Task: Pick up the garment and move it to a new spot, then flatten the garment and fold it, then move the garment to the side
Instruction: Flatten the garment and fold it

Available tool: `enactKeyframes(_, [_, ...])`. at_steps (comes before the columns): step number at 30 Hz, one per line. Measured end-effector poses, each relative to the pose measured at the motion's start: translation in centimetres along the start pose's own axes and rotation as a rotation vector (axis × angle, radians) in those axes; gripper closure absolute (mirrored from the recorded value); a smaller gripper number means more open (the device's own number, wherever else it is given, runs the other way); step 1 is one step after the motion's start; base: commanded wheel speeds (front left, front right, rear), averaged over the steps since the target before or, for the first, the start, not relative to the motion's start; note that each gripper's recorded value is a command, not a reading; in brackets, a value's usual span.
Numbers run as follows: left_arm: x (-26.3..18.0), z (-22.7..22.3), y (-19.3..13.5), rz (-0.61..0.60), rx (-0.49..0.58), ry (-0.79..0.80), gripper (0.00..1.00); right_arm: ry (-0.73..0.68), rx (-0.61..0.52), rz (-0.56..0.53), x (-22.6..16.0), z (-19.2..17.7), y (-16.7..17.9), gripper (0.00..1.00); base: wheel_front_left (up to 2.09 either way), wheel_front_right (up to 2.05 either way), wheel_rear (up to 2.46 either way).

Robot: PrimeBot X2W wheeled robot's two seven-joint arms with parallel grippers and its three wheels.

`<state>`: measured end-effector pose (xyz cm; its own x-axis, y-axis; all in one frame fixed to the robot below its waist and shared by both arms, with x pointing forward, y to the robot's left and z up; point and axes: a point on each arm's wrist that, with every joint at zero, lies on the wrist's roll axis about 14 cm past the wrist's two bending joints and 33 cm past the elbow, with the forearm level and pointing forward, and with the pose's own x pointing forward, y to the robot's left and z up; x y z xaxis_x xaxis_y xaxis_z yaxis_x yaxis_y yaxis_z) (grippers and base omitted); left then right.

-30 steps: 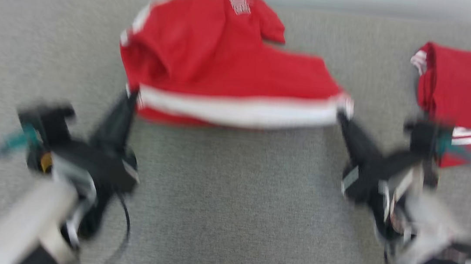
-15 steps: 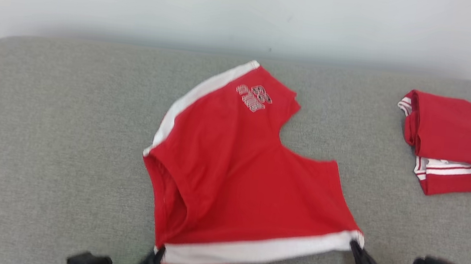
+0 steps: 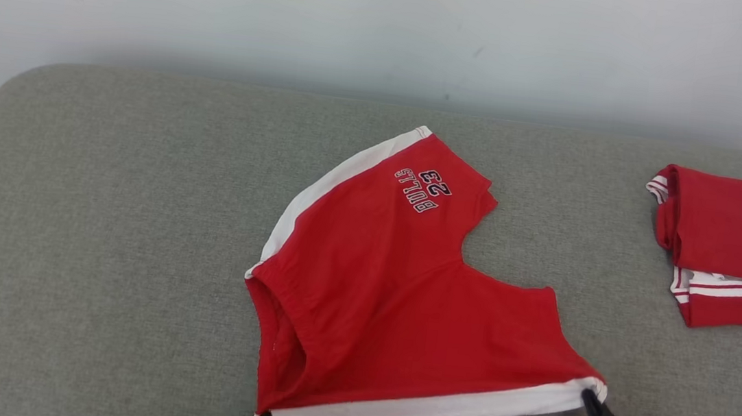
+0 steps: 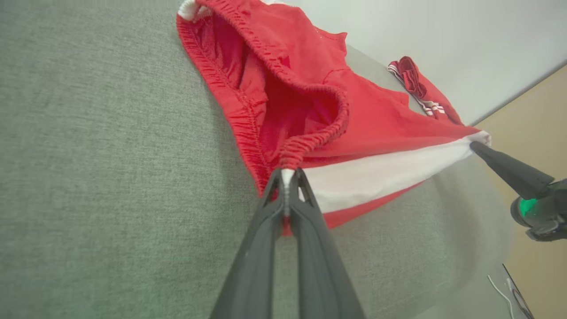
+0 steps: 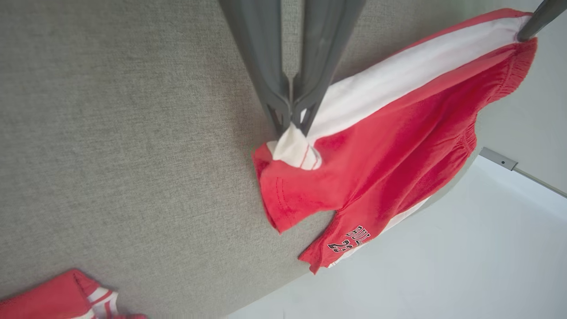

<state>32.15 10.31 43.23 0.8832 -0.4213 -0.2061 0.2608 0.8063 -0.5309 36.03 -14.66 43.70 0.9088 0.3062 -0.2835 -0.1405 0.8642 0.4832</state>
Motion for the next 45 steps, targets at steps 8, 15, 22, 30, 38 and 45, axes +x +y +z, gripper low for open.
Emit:
enactKeyframes(8, [1.0,5.0,-2.1,-0.062,-0.177,-0.188,1.0,-0.065,-0.064,0.046,3.2,5.0,1.2,1.0,0.0,0.0,0.0])
enactKeyframes(15, [3.1,10.8,-3.4,-0.145,-0.237,-0.323,1.0,-0.089,-0.151,0.101,8.9,10.1,3.1,1.0,0.0,0.0,0.0])
enactKeyframes(22, [6.3,15.7,-1.2,-0.114,-0.264,-0.43,1.0,-0.034,-0.225,0.14,15.9,12.2,5.5,1.0,0.0,0.0,0.0])
enactKeyframes(30, [9.4,15.1,2.9,0.011,-0.27,-0.398,1.0,0.034,-0.289,0.126,22.5,11.9,6.7,1.0,0.0,0.0,0.0])
enactKeyframes(38, [11.0,13.7,5.3,0.098,-0.29,-0.354,1.0,0.095,-0.323,0.104,26.9,9.5,7.2,1.0,0.0,0.0,0.0])
enactKeyframes(45, [11.9,12.3,7.2,0.166,-0.295,-0.312,1.0,0.125,-0.329,0.09,29.0,7.1,7.0,1.0,0.0,0.0,0.0])
